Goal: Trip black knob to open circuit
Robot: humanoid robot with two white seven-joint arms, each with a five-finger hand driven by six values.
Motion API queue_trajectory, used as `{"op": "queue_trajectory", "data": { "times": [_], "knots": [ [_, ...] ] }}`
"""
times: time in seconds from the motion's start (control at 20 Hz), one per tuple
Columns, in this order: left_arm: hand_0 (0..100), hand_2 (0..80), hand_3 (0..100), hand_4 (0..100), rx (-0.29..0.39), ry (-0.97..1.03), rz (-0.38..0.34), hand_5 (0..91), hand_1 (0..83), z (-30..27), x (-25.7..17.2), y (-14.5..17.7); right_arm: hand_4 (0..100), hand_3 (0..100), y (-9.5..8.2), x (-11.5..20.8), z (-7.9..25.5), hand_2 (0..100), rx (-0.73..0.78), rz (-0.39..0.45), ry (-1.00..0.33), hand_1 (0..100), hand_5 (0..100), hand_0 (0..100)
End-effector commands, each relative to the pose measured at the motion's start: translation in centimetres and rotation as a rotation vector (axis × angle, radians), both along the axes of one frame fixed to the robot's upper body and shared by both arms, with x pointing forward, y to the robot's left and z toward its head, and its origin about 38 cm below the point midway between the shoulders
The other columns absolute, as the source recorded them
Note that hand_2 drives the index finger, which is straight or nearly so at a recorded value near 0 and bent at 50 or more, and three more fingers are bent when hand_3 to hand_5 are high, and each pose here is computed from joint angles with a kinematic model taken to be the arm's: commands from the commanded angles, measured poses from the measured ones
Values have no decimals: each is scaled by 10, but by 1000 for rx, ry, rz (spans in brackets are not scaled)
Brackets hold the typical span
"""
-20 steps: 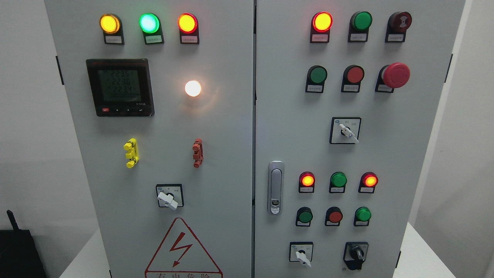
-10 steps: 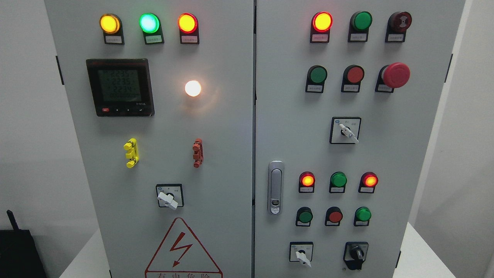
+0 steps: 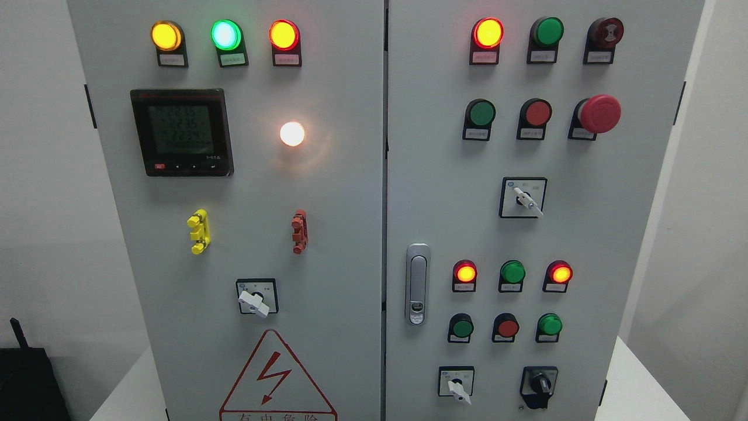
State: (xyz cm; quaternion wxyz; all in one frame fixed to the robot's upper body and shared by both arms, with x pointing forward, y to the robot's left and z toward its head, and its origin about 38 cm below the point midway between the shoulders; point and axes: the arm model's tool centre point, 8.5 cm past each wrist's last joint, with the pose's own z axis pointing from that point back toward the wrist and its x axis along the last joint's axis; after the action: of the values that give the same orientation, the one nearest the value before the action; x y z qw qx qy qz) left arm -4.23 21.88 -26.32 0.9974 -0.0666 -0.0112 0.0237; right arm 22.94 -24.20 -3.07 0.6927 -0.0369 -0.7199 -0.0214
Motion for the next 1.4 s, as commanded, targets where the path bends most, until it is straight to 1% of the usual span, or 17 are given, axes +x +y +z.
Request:
{"op": "queue_trajectory", "data": {
  "times": [0.0, 0.45, 0.65, 0.8, 1.05, 1.35],
  "knots": [
    [120, 0, 0, 0, -1, 1, -23, 0, 389, 0, 0, 0, 1000, 1000, 4, 27, 67, 0, -15, 12, -189, 0, 1000, 0],
    [120, 0, 0, 0, -1, 0, -23, 0, 389, 0, 0, 0, 1000, 1000, 6, 45, 93, 0, -17, 22, -253, 0, 1000, 0],
    [120, 0, 0, 0, -1, 1, -23, 0, 389, 0, 0, 0, 1000, 1000, 5, 53, 100, 0, -5, 20, -243, 0, 1000, 0],
    [120, 0, 0, 0, -1, 0, -23, 0, 389, 0, 0, 0, 1000, 1000, 5, 60, 104, 0, 59, 13, -233, 0, 1000, 0],
    [120, 0, 0, 0, -1, 1, -23, 0, 389, 0, 0, 0, 1000, 1000, 2, 66, 117, 0, 69, 15, -242, 0, 1000, 0],
    [120, 0, 0, 0, -1, 0, -23, 0, 389, 0, 0, 0, 1000, 1000, 3, 79, 126, 0, 76, 21, -248, 0, 1000, 0]
  ]
}}
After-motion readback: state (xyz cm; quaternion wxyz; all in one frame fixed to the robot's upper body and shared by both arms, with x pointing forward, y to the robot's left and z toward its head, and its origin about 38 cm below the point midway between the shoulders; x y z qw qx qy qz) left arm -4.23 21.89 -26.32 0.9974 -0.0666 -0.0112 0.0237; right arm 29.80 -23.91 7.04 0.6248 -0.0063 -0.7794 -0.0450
